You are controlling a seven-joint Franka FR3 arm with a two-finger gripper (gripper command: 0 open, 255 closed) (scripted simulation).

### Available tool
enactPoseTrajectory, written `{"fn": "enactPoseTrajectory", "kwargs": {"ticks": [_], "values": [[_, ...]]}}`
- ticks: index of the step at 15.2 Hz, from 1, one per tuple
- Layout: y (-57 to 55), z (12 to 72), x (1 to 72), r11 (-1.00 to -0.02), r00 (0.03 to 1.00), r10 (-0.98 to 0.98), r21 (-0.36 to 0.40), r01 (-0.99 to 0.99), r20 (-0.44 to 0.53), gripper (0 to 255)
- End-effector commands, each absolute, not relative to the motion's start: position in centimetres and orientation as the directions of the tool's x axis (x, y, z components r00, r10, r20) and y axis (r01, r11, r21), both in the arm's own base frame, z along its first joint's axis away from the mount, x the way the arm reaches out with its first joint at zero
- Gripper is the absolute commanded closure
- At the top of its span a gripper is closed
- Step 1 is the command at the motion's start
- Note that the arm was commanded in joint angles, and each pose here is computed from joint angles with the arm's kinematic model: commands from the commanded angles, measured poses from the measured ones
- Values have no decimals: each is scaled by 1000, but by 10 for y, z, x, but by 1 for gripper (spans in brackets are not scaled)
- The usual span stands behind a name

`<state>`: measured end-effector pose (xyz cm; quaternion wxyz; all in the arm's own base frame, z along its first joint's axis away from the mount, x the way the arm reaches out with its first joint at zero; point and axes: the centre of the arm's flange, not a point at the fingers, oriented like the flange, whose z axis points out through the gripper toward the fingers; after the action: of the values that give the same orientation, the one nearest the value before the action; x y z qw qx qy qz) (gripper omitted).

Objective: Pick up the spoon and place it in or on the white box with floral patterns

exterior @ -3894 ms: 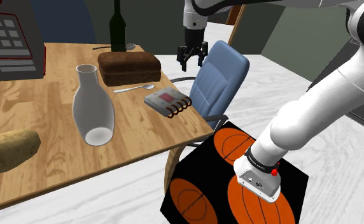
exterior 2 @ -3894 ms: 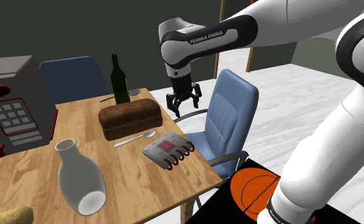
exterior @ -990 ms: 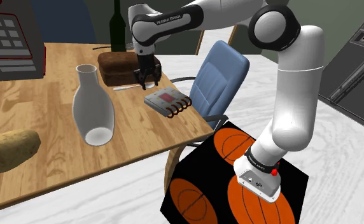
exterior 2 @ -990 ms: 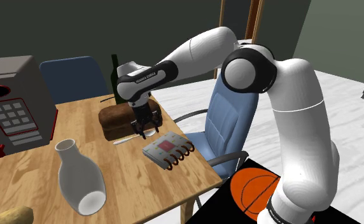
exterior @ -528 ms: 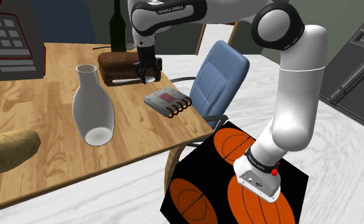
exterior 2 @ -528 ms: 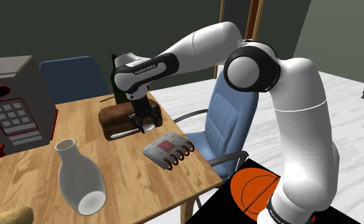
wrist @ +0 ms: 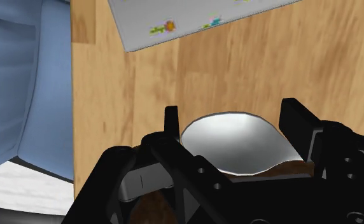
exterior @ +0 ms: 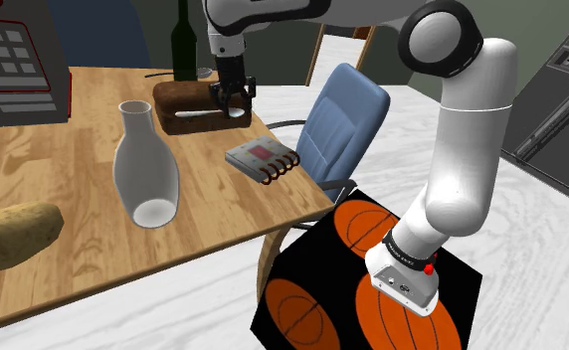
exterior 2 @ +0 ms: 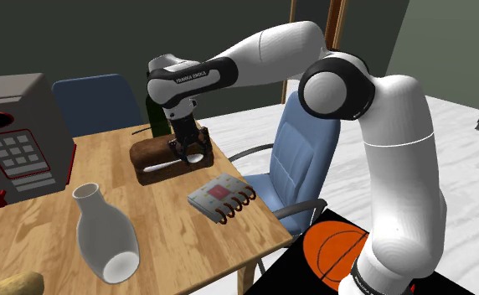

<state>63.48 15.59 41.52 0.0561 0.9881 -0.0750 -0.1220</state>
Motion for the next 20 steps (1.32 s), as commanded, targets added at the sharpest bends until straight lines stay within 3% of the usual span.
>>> {"fn": "enactPoseTrajectory", "kwargs": {"ticks": [1, 7, 20], "values": [[156, 426, 635, -982, 959, -162, 129, -134, -233, 255], [156, 454, 635, -982, 959, -162, 129, -134, -233, 255], [101, 464, 473, -982, 959, -162, 129, -134, -233, 255]]}}
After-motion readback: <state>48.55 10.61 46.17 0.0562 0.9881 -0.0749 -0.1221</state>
